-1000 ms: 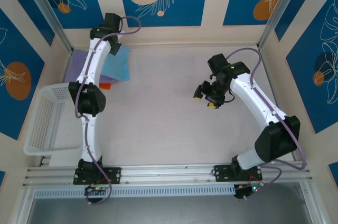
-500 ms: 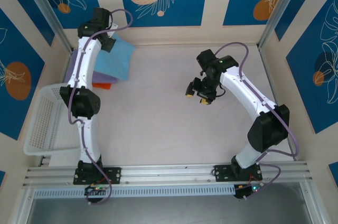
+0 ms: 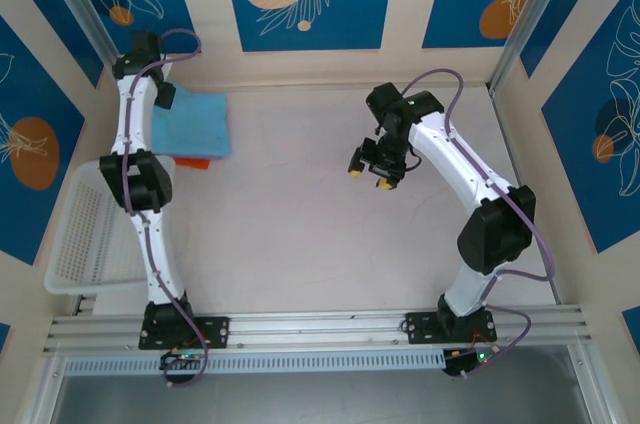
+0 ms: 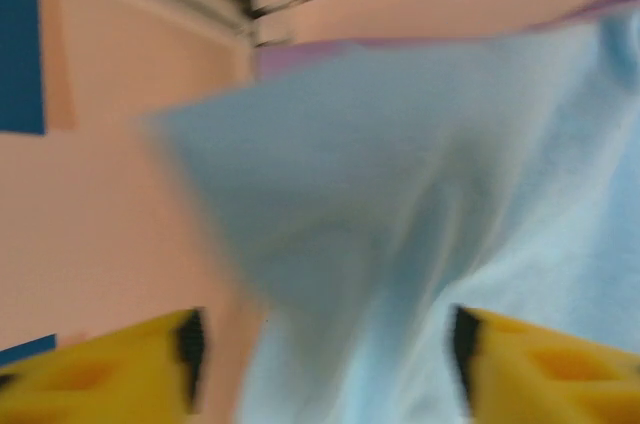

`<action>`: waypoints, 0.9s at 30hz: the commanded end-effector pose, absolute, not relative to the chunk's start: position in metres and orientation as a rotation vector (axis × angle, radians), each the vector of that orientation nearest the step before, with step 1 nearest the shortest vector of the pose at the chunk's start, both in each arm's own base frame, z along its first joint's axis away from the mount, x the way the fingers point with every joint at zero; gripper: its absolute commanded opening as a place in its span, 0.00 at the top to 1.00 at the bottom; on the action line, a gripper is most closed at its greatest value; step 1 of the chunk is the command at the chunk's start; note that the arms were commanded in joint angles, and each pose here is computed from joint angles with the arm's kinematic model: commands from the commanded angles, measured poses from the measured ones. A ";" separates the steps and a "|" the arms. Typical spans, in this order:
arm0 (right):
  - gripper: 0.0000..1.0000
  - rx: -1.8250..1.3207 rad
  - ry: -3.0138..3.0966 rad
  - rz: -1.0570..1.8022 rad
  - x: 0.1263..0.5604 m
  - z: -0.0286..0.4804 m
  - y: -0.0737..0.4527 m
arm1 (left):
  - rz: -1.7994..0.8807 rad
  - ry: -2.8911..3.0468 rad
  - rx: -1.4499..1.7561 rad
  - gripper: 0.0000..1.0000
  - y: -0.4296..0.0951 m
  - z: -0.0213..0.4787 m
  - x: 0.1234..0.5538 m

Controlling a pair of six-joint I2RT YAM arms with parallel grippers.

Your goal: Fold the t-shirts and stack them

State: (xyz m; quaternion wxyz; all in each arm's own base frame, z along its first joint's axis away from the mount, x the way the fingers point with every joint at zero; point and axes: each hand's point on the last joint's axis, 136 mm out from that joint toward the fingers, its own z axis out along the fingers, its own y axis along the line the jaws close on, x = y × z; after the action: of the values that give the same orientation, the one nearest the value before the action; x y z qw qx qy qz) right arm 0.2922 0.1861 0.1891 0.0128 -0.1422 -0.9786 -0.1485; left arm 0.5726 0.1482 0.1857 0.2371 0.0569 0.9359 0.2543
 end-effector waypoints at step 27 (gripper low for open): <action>0.01 -0.979 -3.670 -0.217 0.307 0.246 0.075 | -0.273 2.096 -0.285 0.00 -0.068 0.291 0.405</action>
State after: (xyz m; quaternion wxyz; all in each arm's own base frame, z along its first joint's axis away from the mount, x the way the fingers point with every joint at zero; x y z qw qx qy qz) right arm 0.2994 0.1116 0.2389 -0.2501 -0.1981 -0.9420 -0.1042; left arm 0.4212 -0.0842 0.3278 0.4940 -0.0641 0.8597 -0.1132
